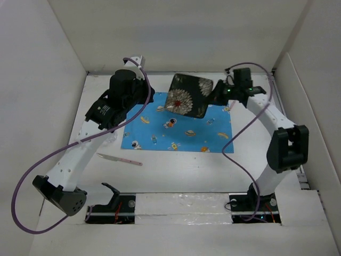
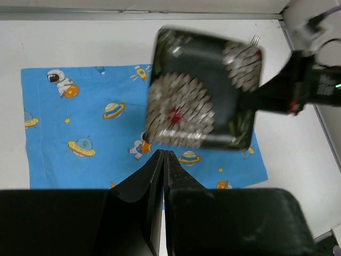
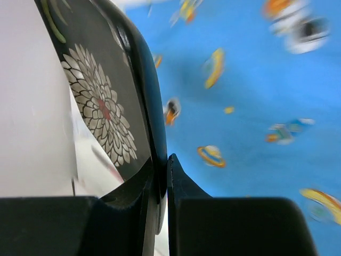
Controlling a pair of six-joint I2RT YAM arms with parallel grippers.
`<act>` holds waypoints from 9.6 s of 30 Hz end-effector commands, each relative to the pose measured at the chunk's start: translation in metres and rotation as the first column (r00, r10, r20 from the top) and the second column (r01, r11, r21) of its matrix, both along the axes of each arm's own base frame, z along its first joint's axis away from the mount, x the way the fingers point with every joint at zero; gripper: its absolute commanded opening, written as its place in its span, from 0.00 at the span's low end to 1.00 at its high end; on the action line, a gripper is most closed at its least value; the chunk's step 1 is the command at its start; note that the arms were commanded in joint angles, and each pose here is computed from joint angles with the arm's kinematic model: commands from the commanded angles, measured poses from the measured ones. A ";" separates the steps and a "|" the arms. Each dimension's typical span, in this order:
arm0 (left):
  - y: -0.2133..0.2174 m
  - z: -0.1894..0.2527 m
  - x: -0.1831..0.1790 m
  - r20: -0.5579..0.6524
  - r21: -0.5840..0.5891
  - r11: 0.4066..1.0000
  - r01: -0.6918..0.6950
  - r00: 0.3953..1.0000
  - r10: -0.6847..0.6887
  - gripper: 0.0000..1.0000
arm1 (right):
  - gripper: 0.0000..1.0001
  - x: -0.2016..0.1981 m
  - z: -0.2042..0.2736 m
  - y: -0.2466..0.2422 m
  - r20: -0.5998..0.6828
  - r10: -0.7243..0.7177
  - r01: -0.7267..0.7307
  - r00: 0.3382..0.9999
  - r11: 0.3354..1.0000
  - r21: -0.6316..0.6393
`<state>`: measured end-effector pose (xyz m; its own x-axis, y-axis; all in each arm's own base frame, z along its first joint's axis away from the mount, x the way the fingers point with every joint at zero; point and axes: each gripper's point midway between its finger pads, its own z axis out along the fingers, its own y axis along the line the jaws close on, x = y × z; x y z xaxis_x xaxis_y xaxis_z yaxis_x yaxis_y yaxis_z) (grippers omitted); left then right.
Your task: Set the dinner table for one person
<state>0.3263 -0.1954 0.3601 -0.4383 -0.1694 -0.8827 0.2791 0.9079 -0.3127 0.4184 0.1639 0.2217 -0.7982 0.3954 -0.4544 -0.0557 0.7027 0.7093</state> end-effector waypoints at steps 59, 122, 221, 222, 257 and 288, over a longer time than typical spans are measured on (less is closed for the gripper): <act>0.059 -0.067 -0.007 -0.230 -0.125 0.953 -0.275 0.943 0.242 0.36 | 0.24 0.079 -0.019 -0.060 0.107 -0.205 0.227 0.973 0.934 -0.276; 0.079 0.014 -0.090 -0.064 -0.296 0.934 -0.202 0.979 0.191 0.47 | 0.00 0.039 -0.001 0.138 0.148 0.095 -0.041 0.984 0.943 -0.330; 0.140 0.055 -0.223 0.081 -0.302 0.946 -0.122 0.985 0.153 0.48 | 0.00 -0.043 0.090 0.408 0.249 0.075 -0.148 0.965 0.946 0.288; 0.139 0.056 -0.223 0.086 -0.306 0.944 -0.121 0.984 0.154 0.48 | 0.00 -0.027 0.095 0.382 0.265 0.048 -0.116 0.963 0.962 0.248; 0.094 0.006 -0.114 -0.010 -0.334 0.920 -0.207 0.976 0.216 0.42 | 0.00 0.114 -0.075 -0.122 0.021 -0.454 0.395 0.891 0.751 -0.529; 0.103 0.023 -0.119 0.007 -0.286 0.933 -0.219 0.973 0.231 0.35 | 0.19 0.104 0.046 -0.076 0.231 -0.324 0.395 0.917 0.808 -0.436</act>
<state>0.2106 -0.0964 0.3524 -0.3844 -0.5043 -0.7732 0.0540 0.8238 -0.5642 0.5351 0.0572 0.1620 -0.6817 0.3970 -0.6146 0.3544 0.9140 0.1973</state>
